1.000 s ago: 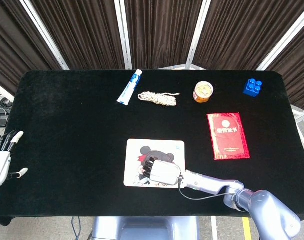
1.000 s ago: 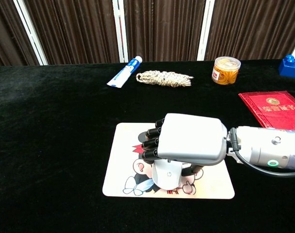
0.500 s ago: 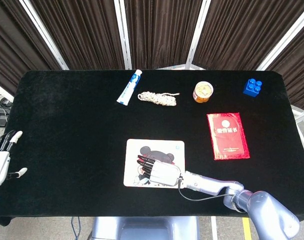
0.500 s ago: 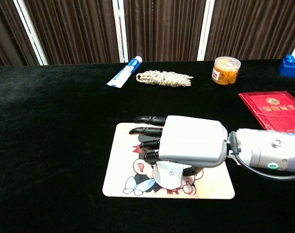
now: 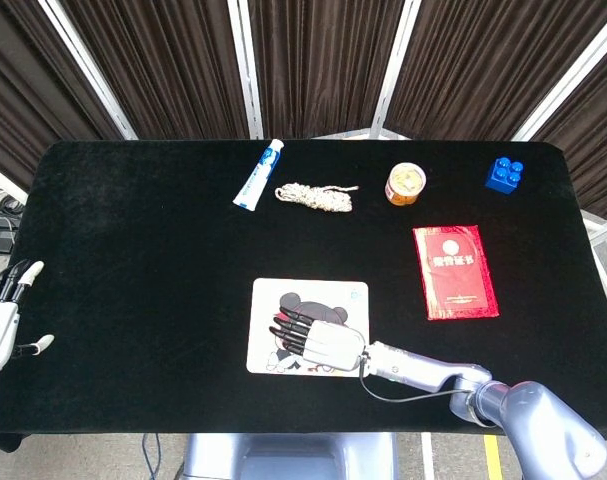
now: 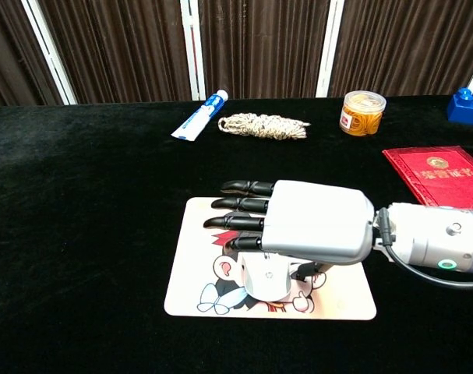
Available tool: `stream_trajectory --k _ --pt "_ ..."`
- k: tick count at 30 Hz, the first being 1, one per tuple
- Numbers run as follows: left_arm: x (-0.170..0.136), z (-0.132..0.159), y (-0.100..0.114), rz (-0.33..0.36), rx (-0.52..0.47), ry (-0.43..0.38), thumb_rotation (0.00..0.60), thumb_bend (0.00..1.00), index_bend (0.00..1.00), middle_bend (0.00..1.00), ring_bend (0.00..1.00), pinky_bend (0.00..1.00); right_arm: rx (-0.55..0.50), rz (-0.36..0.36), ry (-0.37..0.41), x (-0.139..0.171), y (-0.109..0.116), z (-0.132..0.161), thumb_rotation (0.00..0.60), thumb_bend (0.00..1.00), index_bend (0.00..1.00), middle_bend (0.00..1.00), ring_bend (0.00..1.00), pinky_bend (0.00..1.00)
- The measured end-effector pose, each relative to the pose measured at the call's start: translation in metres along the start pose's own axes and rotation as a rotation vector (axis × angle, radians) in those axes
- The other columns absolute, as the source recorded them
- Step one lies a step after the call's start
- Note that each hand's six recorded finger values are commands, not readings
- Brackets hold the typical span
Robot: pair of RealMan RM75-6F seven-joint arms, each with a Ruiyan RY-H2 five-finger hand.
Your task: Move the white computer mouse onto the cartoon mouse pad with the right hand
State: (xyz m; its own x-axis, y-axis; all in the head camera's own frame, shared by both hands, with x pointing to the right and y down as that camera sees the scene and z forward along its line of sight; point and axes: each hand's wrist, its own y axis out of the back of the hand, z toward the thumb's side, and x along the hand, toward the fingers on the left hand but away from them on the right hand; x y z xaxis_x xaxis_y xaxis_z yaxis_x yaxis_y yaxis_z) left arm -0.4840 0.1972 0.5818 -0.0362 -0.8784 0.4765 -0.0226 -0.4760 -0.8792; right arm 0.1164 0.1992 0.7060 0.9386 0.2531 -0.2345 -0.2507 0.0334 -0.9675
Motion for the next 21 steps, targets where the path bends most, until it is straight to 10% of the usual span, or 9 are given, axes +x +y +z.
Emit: stream_trajectory --k 8,21 --pt "-0.001 0.001 0.000 0.001 0.002 -0.007 0.600 0.13 0.00 0.00 0.00 0.00 0.060 0.035 -0.144 0.026 0.005 -0.035 0.600 0.03 0.22 0.05 0.00 0.00" --pt "-0.001 0.004 0.002 0.016 -0.015 -0.037 0.600 0.14 0.00 0.00 0.00 0.00 -0.249 0.063 -0.756 0.146 0.033 -0.094 0.600 0.03 0.21 0.01 0.00 0.00"
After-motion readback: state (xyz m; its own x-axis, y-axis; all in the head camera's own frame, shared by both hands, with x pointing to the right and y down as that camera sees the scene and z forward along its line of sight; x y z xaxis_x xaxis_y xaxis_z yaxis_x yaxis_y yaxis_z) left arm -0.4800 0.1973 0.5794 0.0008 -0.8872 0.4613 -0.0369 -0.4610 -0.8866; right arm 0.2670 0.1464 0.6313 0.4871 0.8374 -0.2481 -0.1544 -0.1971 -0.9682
